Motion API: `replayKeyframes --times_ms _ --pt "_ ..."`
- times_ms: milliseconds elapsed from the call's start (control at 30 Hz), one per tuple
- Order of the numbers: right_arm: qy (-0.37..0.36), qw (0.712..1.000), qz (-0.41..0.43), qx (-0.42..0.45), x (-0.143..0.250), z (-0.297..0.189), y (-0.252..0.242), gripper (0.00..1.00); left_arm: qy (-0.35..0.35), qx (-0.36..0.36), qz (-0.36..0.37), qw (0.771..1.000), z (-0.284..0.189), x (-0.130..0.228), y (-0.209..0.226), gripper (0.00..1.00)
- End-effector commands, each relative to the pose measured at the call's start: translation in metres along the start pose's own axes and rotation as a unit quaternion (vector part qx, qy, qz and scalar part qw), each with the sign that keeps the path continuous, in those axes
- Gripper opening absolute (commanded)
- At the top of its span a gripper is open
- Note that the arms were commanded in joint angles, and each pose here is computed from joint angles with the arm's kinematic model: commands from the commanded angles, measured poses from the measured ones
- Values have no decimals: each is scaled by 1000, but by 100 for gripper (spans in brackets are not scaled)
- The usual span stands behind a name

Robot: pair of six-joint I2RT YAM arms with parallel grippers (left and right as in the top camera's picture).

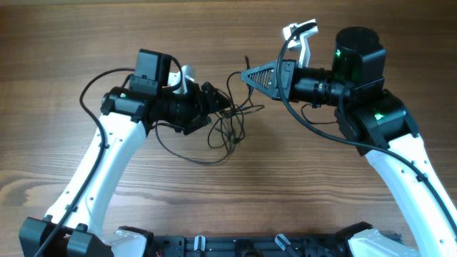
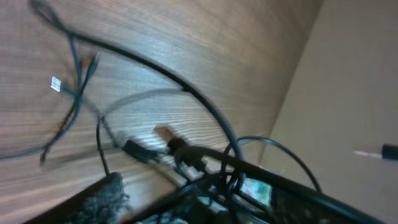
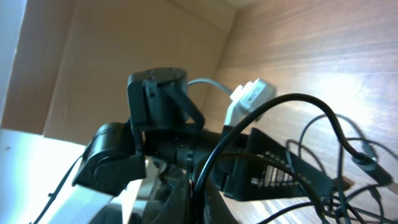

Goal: Untangle cables

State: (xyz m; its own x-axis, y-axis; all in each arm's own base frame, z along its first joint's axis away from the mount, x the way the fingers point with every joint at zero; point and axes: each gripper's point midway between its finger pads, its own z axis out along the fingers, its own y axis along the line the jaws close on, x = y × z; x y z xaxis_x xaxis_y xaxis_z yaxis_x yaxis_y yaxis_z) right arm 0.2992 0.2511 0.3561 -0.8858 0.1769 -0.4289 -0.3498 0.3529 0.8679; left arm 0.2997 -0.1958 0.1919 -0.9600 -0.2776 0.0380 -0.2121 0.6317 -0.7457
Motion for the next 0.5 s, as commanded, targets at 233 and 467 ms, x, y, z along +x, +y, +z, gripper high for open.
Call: replayKeyframes --times_ms 233,467 --pt "76 993 20 -89 23 -6 38 4 -53 -15 67 996 5 -23 -3 60" --pt "73 986 -41 -142 17 -12 64 4 -53 -54 47 996 14 -28 18 4"
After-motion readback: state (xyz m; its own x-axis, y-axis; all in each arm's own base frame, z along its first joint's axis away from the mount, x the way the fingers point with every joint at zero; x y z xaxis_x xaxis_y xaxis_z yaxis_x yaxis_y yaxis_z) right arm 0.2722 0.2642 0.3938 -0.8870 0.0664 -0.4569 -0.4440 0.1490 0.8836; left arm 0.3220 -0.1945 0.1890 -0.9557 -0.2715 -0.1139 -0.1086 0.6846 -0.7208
